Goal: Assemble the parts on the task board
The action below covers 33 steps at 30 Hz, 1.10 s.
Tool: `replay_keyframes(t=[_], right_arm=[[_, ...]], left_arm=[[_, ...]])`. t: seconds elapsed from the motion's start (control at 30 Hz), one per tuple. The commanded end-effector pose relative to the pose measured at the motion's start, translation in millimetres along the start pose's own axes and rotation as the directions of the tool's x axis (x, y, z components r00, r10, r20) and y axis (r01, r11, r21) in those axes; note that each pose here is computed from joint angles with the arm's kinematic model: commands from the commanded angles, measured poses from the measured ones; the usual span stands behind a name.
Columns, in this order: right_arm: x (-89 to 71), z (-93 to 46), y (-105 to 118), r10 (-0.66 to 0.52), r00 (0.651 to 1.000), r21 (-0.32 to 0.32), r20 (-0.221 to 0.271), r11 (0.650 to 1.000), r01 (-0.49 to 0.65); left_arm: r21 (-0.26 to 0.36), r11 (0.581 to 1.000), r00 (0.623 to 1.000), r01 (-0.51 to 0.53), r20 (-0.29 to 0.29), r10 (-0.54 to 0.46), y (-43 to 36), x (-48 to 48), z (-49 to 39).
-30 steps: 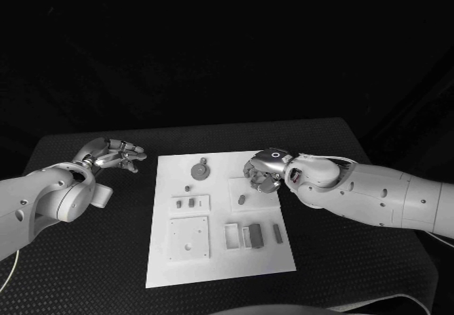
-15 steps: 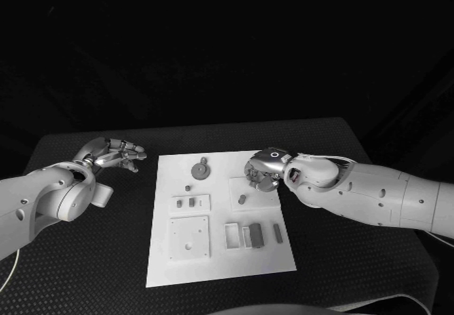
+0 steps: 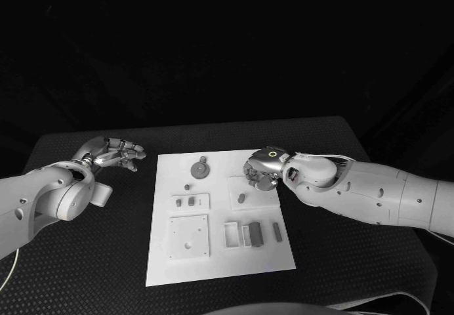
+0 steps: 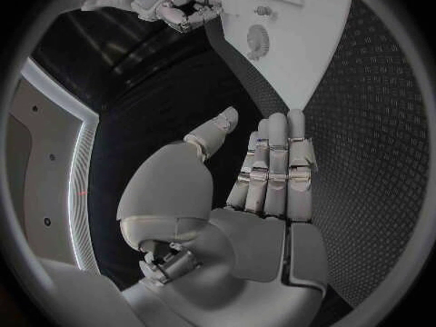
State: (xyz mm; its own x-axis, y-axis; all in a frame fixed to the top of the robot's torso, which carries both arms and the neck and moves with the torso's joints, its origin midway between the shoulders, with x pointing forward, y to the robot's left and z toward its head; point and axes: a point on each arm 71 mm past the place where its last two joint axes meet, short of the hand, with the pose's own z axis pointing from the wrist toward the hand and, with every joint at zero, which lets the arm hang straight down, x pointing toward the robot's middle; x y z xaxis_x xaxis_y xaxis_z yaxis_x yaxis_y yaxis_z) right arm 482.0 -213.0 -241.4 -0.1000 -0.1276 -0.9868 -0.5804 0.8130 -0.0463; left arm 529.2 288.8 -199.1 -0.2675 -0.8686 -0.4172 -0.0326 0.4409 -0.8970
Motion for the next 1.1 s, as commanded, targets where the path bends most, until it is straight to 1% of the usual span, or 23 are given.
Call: replay_keyframes(t=[0.03,0.3,0.9,1.03,1.1], right_arm=[[9.5,-1.5,-0.6,-0.024,0.998,0.004,-0.066,1.000,0.024],[11.9,-2.1,-2.1,-0.019,0.996,0.009,-0.087,1.000,0.020],[13.4,-1.9,-1.4,-0.016,0.995,0.001,-0.100,1.000,0.016],[12.9,-1.8,-0.8,-0.016,0.996,-0.002,-0.092,1.000,0.016],[12.1,-1.4,-0.4,-0.028,0.996,-0.003,-0.079,1.000,0.028]], left_arm=[[0.007,1.000,1.000,0.003,-0.010,-0.003,-1.5,1.6,0.3],[0.007,1.000,1.000,0.003,-0.010,-0.003,-1.3,1.3,0.1],[0.006,1.000,1.000,0.003,-0.008,-0.003,-1.0,0.6,-0.1],[0.006,1.000,1.000,0.003,-0.008,-0.003,-1.0,0.6,-0.1],[0.006,1.000,1.000,0.002,-0.008,-0.002,-1.0,0.6,-0.1]])
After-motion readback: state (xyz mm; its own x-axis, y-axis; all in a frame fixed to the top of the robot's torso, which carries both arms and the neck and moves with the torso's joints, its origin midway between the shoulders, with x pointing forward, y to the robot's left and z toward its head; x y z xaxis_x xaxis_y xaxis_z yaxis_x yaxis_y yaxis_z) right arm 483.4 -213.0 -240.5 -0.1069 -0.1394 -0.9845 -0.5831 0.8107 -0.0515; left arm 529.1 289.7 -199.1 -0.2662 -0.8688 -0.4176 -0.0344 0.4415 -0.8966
